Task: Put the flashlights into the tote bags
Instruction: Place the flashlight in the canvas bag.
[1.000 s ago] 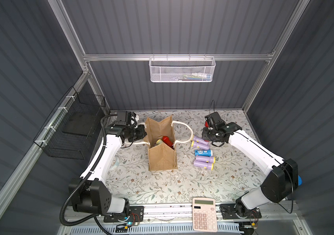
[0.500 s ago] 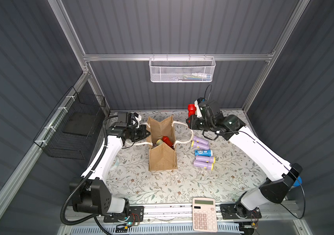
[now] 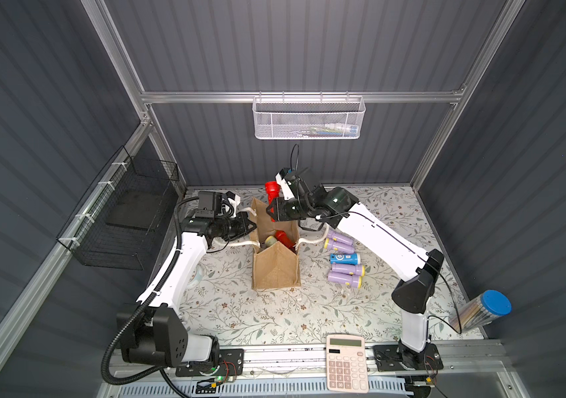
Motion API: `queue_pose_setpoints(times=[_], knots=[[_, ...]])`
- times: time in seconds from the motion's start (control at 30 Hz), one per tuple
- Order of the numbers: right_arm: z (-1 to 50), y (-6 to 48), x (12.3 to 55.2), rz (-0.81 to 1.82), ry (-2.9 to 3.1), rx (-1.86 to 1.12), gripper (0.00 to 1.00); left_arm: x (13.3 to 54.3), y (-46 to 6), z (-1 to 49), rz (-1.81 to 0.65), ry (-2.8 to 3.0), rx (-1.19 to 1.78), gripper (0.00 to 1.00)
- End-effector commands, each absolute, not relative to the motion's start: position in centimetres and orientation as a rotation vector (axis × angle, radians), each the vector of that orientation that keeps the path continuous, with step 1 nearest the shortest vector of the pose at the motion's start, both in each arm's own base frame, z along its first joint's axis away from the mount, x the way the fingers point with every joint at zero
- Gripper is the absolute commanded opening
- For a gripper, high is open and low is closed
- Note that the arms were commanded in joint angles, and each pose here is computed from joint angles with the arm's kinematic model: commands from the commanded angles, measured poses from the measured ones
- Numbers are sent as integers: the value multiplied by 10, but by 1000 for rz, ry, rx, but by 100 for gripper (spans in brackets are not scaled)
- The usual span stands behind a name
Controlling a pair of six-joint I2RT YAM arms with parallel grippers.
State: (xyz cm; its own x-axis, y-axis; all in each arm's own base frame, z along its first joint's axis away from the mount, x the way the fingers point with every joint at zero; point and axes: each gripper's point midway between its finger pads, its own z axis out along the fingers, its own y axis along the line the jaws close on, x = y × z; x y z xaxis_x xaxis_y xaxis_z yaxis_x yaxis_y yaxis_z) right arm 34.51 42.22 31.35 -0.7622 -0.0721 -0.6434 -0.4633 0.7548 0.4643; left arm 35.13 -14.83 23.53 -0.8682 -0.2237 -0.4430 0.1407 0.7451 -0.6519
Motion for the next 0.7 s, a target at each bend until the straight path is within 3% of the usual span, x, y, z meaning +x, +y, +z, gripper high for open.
queue_pose_setpoints(times=[0.0,0.3,0.67], knots=[[306,446,336,950,2368,-429,24,347,-150,250,-1007,2386,-38,0],[235,456,323,887,2551,-449,23,343,-145,252,-969,2374,-49,0],[161,430,304,720,2730,-448,23,344,-143,249,-950,2383,-63,0]])
